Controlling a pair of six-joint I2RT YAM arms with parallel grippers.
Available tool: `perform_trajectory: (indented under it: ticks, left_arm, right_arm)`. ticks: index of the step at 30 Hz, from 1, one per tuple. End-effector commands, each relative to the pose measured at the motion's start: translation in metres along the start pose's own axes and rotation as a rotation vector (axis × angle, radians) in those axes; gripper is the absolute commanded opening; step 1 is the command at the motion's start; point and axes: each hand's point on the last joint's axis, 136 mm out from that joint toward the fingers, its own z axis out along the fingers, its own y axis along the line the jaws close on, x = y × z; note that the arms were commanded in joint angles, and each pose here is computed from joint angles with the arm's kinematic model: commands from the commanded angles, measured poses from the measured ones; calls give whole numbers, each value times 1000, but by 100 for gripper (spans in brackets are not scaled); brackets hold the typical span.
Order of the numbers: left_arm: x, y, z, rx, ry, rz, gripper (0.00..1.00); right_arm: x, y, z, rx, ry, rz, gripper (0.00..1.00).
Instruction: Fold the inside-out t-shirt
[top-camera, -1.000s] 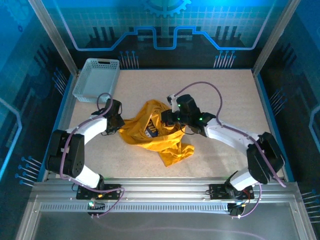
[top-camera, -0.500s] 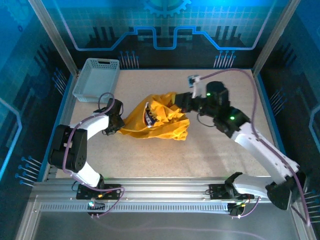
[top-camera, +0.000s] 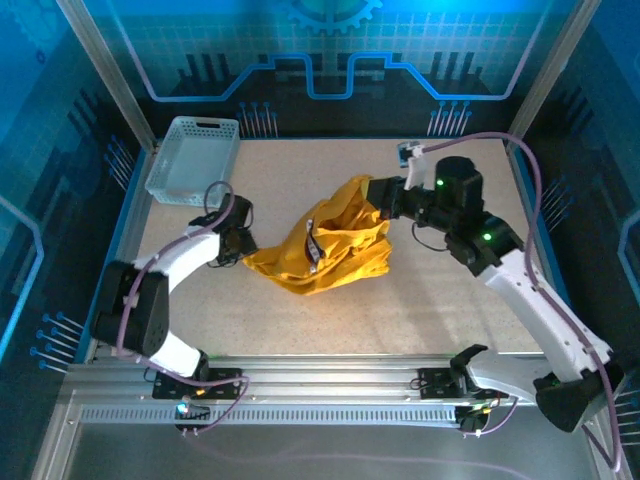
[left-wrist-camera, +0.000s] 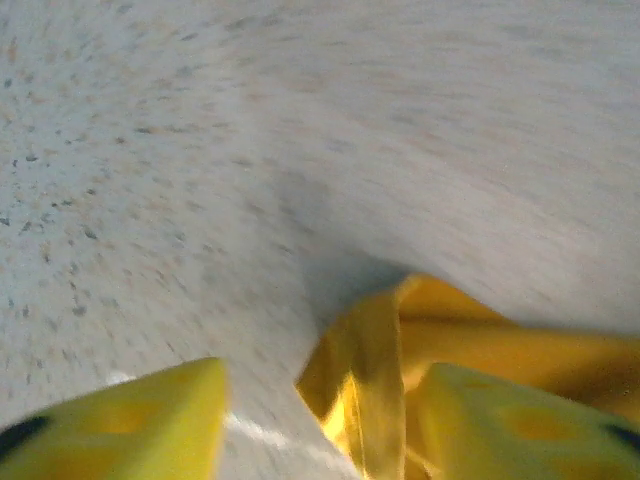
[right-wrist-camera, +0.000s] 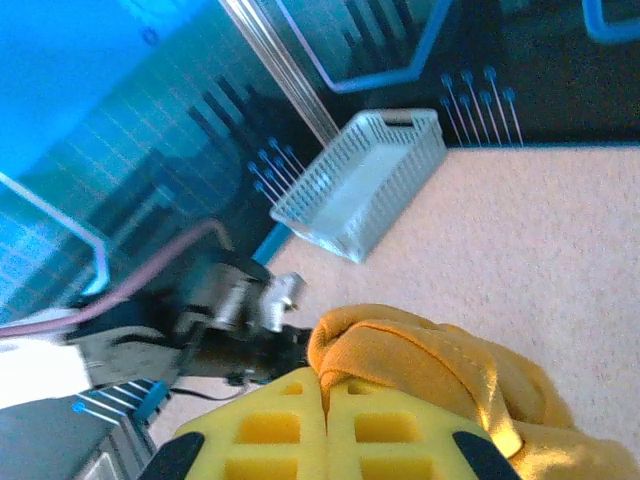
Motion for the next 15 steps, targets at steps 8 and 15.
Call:
perform_trajectory:
  ticks: [8, 15]
  left_arm:
    - [9, -109, -194, 541, -551, 436, 94]
    - [81, -160, -203, 948, -610, 665, 93]
  right_arm:
    - [63, -27, 75, 160, 214, 20, 0]
    - [59, -1, 91, 103, 238, 47, 0]
